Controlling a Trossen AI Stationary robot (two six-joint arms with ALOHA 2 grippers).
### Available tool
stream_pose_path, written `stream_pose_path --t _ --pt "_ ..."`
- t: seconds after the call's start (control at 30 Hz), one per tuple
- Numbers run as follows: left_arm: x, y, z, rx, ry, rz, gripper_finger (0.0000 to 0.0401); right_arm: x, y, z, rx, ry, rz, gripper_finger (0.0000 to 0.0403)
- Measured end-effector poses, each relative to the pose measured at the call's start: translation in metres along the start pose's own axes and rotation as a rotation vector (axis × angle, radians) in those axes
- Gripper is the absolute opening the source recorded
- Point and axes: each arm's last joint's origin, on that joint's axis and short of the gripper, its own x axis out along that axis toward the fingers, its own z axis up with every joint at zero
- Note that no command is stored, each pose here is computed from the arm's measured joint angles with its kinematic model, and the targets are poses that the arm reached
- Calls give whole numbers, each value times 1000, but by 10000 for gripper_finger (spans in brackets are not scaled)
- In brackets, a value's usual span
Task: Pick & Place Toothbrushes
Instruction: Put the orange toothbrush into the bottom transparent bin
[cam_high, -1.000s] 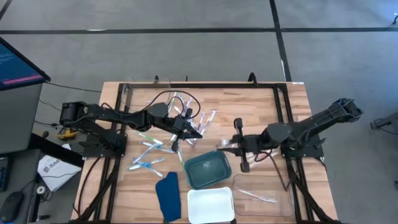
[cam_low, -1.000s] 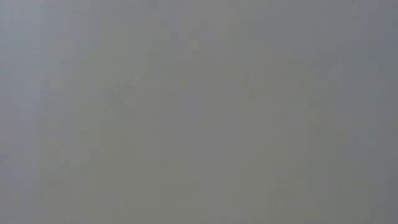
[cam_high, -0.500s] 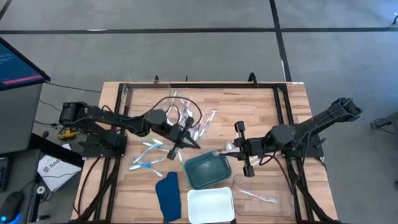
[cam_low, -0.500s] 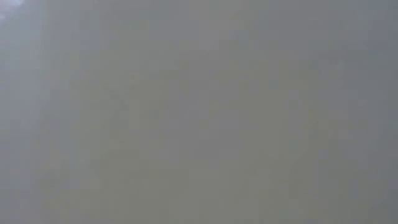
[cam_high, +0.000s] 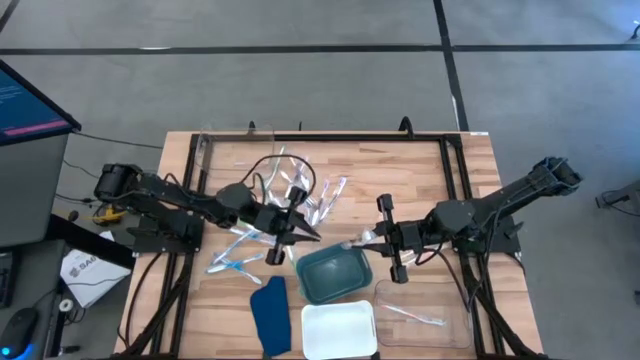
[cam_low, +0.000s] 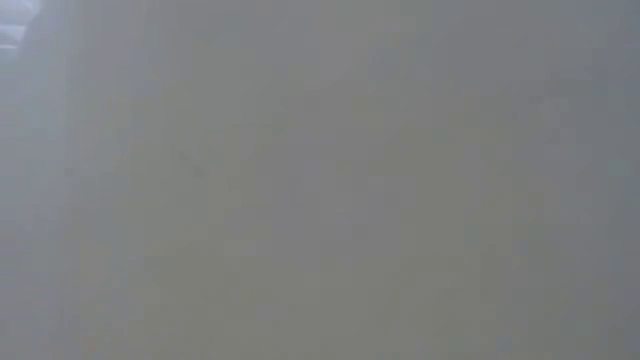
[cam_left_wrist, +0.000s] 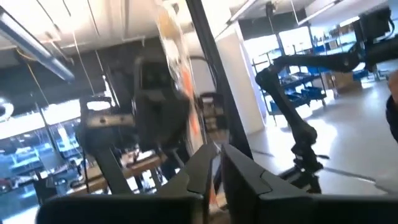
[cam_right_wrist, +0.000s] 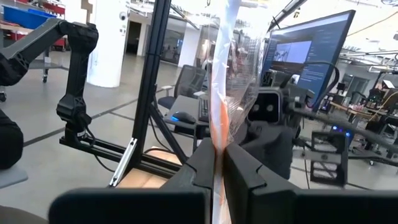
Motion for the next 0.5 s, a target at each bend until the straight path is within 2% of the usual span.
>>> stream_pose_path --t 0.13,0.23,0.5 --pt "5 2 8 -5 -28 6 72 0 0 0 -15 0 0 8" --pt "8 4 10 -63 -10 40 95 0 0 0 -18 0 0 8" --pt "22 13 9 -128 235 74 131 0 0 -1 -23 9 0 8"
